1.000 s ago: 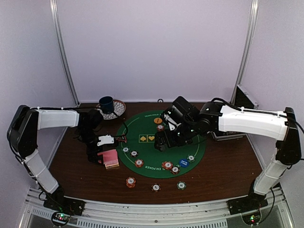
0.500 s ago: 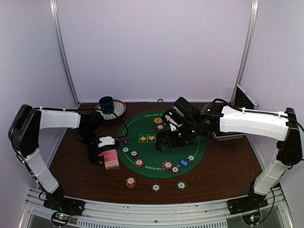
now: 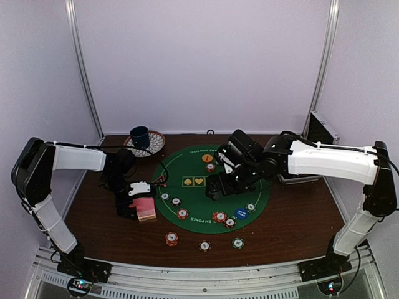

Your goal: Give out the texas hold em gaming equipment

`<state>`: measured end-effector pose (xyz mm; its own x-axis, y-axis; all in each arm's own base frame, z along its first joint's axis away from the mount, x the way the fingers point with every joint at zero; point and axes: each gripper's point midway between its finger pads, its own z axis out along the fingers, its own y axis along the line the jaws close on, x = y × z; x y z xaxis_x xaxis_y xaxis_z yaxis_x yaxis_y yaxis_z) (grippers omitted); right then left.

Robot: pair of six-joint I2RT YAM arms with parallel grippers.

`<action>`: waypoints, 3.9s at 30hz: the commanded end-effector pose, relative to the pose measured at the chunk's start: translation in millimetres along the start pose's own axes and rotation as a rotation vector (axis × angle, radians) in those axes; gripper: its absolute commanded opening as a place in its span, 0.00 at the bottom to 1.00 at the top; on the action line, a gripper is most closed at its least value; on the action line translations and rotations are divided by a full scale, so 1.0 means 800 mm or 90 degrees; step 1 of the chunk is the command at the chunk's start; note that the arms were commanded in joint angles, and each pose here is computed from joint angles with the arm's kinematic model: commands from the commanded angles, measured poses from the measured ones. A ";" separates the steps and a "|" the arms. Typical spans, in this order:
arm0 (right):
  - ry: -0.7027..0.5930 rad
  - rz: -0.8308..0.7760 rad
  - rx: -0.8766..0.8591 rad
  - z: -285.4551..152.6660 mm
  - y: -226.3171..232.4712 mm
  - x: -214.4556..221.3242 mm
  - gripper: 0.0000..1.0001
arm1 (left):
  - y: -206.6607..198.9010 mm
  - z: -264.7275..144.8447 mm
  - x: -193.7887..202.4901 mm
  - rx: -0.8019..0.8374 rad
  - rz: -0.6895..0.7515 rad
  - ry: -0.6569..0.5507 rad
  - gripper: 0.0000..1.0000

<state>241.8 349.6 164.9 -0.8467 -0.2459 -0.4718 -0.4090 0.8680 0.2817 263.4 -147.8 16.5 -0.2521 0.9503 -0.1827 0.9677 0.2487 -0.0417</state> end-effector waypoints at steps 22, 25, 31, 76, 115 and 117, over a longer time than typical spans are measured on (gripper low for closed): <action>-0.032 0.017 -0.017 -0.014 -0.005 -0.004 1.00 | 0.000 0.023 0.003 -0.019 0.021 0.030 0.78; -0.030 0.017 -0.019 -0.013 -0.005 -0.002 0.99 | 0.001 0.023 0.002 -0.025 0.023 0.023 0.71; -0.029 0.018 -0.021 -0.011 -0.004 -0.002 0.98 | -0.001 0.026 0.005 -0.034 0.036 0.018 0.50; -0.023 0.078 -0.115 0.004 0.023 -0.005 0.90 | -0.011 -0.036 -0.024 -0.055 0.052 -0.067 0.00; 0.033 0.289 -0.630 0.059 0.175 -0.076 0.85 | -0.046 -0.160 -0.109 -0.057 0.066 -0.175 0.00; 0.034 0.293 -0.628 0.061 0.172 -0.073 0.85 | -0.046 -0.161 -0.110 -0.057 0.067 -0.176 0.00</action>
<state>251.7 504.7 183.2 -0.9921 -0.0259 -0.1225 -0.1252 0.2215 0.9671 245.5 -208.4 143.3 -0.1430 0.9045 -0.4018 0.9823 0.1794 0.0541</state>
